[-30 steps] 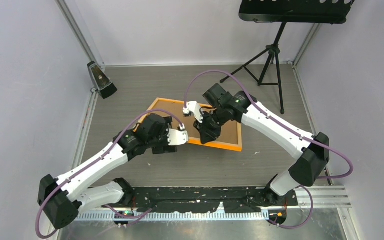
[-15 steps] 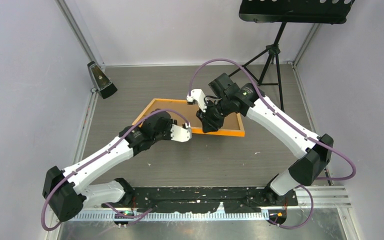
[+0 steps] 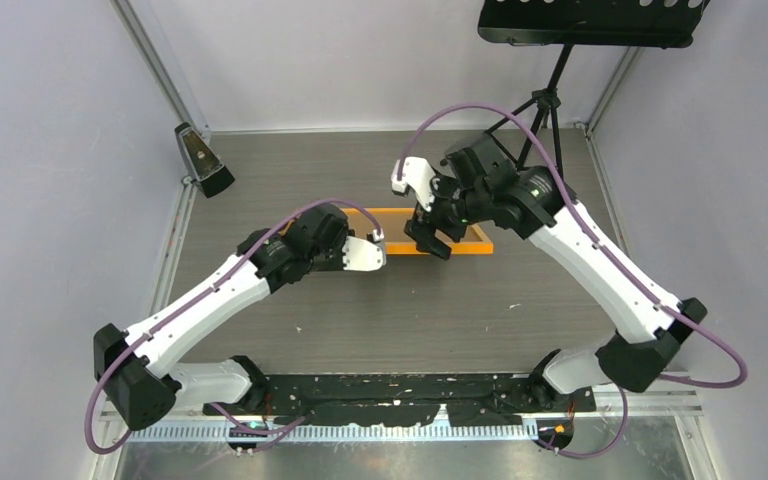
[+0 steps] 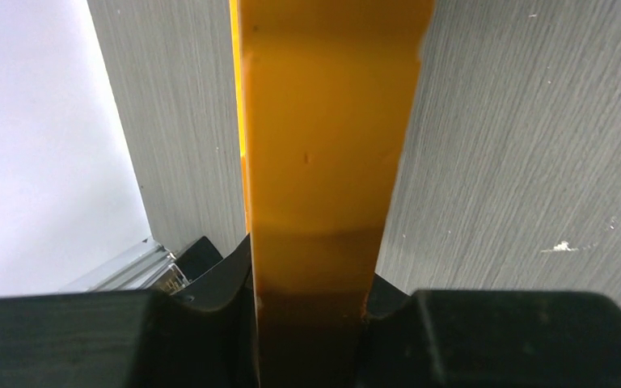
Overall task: Put the photo into the frame
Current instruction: Turn over the photo frame at the center of the board.
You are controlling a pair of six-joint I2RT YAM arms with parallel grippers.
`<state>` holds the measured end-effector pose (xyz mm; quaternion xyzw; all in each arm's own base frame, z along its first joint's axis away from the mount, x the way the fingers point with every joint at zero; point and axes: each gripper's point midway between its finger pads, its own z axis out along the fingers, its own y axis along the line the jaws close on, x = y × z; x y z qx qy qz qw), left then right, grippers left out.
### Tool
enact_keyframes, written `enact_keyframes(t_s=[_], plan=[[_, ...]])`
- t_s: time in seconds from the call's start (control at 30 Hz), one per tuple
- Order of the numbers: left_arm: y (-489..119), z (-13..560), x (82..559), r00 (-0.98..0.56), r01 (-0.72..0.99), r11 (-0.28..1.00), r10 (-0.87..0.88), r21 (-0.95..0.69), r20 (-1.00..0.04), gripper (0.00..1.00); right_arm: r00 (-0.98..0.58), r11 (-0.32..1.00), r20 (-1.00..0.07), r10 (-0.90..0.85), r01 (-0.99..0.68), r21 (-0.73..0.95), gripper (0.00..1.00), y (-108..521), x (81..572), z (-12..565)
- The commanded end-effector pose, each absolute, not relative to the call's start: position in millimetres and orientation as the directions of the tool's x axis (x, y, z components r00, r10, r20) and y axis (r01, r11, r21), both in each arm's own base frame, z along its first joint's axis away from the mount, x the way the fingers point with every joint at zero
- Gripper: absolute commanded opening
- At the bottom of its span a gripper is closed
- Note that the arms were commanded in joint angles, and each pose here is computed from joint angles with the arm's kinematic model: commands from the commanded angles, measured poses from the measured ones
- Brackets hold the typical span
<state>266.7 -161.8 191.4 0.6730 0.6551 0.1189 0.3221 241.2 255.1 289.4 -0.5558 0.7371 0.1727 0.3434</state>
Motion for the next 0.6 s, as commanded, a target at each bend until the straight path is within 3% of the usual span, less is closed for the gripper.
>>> enact_keyframes(t_s=[0.0,0.23,0.57], plan=[[-175,223,259,0.106,0.824,0.129,0.921,0.551,-0.374,0.0,-0.011,0.275,-0.681,-0.732,-0.919,-0.281,0.83,236,238,297],[-179,245,254,0.12,0.839,0.119,0.912,0.532,-0.393,0.0,0.126,0.174,-0.608,-0.784,-0.895,-0.41,0.84,231,227,275],[-176,249,247,0.122,0.85,0.11,0.91,0.515,-0.397,0.0,0.228,0.139,-0.498,-0.837,-0.791,-0.596,0.84,240,259,278]])
